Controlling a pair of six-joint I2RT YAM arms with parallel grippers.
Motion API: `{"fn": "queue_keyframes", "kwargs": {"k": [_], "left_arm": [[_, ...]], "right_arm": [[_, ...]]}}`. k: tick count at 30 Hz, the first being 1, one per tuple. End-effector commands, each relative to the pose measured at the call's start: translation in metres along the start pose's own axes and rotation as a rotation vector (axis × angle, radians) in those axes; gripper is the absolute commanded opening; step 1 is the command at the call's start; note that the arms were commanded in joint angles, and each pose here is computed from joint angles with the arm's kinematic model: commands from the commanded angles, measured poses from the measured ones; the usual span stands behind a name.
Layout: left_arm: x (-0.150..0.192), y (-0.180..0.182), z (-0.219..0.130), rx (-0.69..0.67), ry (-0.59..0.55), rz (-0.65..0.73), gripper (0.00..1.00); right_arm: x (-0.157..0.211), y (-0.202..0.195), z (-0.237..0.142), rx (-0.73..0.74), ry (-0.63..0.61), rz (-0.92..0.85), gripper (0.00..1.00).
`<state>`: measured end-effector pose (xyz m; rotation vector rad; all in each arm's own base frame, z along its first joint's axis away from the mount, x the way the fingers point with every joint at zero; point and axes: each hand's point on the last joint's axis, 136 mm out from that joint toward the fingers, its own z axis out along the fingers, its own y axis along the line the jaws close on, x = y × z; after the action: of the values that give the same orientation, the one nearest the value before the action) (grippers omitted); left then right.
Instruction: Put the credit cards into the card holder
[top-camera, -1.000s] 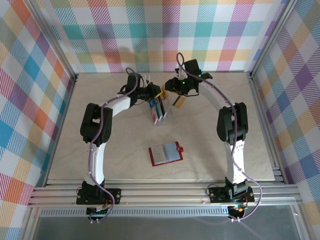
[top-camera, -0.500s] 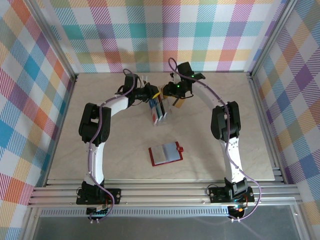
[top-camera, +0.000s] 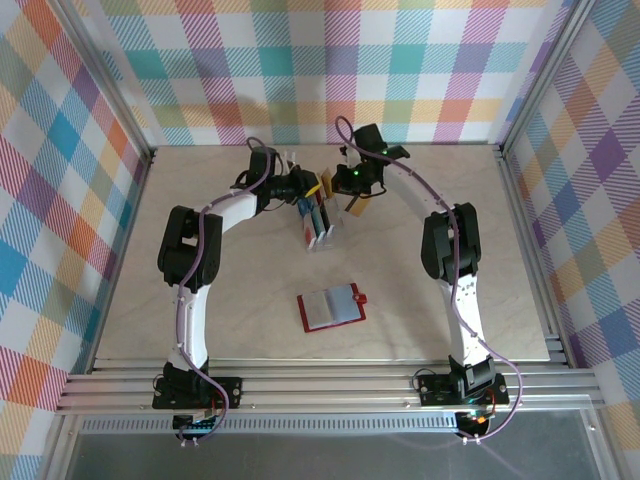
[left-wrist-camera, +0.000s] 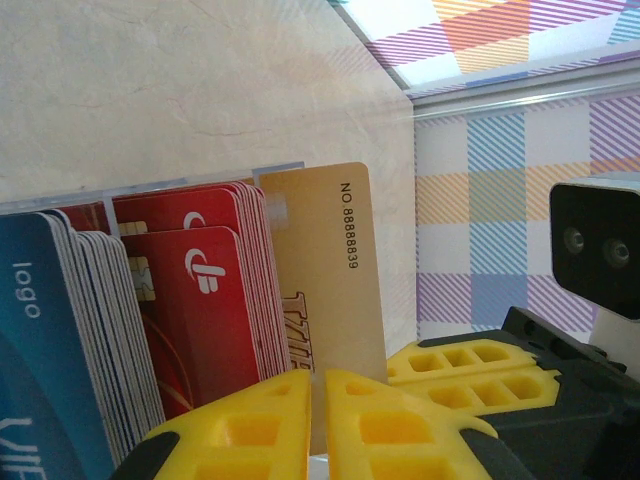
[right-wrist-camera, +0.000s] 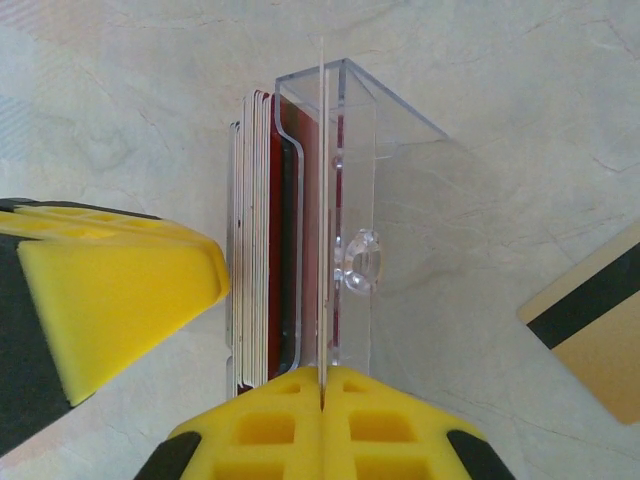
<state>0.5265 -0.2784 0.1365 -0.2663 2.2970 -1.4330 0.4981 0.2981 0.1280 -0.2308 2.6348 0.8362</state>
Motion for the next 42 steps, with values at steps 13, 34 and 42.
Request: {"fn": "queue_keyframes", "kwargs": {"k": [13, 34, 42], "left_arm": [[0.020, -0.038, 0.013, 0.014, 0.055, 0.081, 0.12], [0.042, 0.007, 0.029, -0.085, 0.094, 0.083, 0.12], [0.042, 0.010, 0.029, -0.096, 0.091, 0.086, 0.12]], "right_arm": [[-0.006, 0.022, -0.043, -0.035, -0.072, -0.006, 0.00], [-0.001, 0.041, -0.043, -0.188, -0.040, 0.014, 0.16], [-0.002, 0.045, -0.041, -0.229, -0.027, 0.027, 0.19]]}}
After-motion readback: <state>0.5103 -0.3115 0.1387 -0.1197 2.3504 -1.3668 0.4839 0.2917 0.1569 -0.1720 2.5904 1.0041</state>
